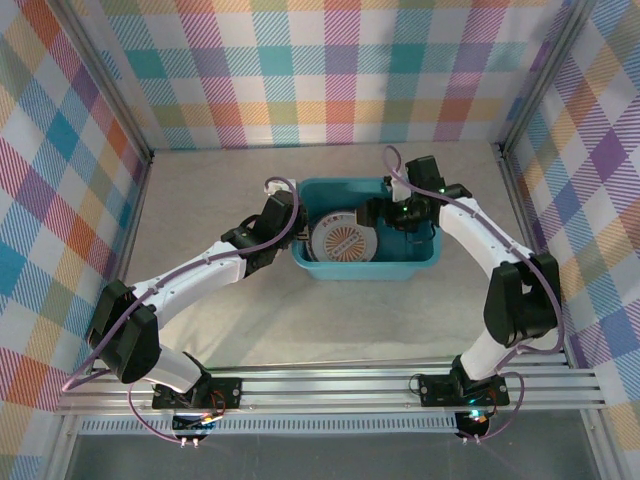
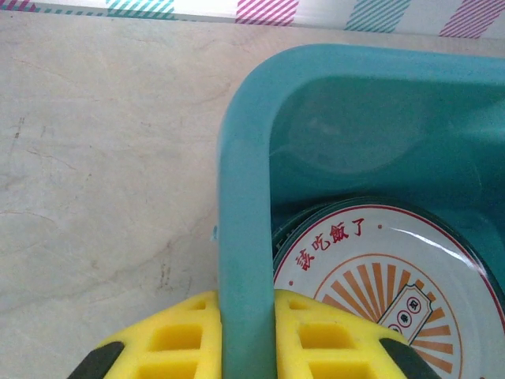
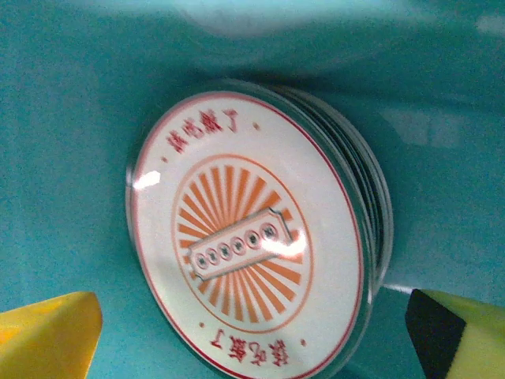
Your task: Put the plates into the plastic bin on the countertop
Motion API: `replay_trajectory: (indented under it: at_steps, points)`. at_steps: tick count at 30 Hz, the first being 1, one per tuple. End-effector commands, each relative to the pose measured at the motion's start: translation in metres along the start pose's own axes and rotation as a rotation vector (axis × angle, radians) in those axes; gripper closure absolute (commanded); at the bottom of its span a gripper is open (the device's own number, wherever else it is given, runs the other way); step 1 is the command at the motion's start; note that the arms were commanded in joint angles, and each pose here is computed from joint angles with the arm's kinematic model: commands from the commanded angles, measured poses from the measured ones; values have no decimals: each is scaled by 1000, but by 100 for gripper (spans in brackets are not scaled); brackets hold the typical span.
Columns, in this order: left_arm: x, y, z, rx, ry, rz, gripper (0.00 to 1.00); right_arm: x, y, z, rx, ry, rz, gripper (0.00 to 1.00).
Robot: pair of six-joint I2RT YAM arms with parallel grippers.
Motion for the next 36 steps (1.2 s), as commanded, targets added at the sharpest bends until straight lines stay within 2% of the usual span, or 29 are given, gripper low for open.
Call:
replay_trajectory:
  at_steps: [1,8,15,19,23,29,31,36]
  points:
    - [18,40,-7,20,2,-150,89,12,4,13,34,17,-6,1]
    - [19,41,-6,33,6,-131,89,29,2,16,63,-5,-72,1]
    - [35,32,5,64,11,-253,88,59,0,35,84,65,-155,1]
    - [39,30,6,62,6,-262,88,72,-3,39,77,66,-182,1]
    - [41,29,5,64,15,-263,88,94,7,44,68,68,-273,1]
    - [38,32,10,62,90,-199,87,125,37,39,19,81,-388,1]
    - [33,34,10,33,121,-143,86,135,45,35,21,70,-421,1]
    - [18,33,19,41,154,-23,85,155,46,14,1,-45,-504,1]
Point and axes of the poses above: each hand's point on the last joint's axis, 136 mm out from that joint toward the fingers, its own x axis back along the fingers, its own z axis along the line the jaws close on, y = z × x, the point moved 6 cm from there along x, back along the fingers, and after that the axes turned 14 degrees about -x, right-handed, at the moved point
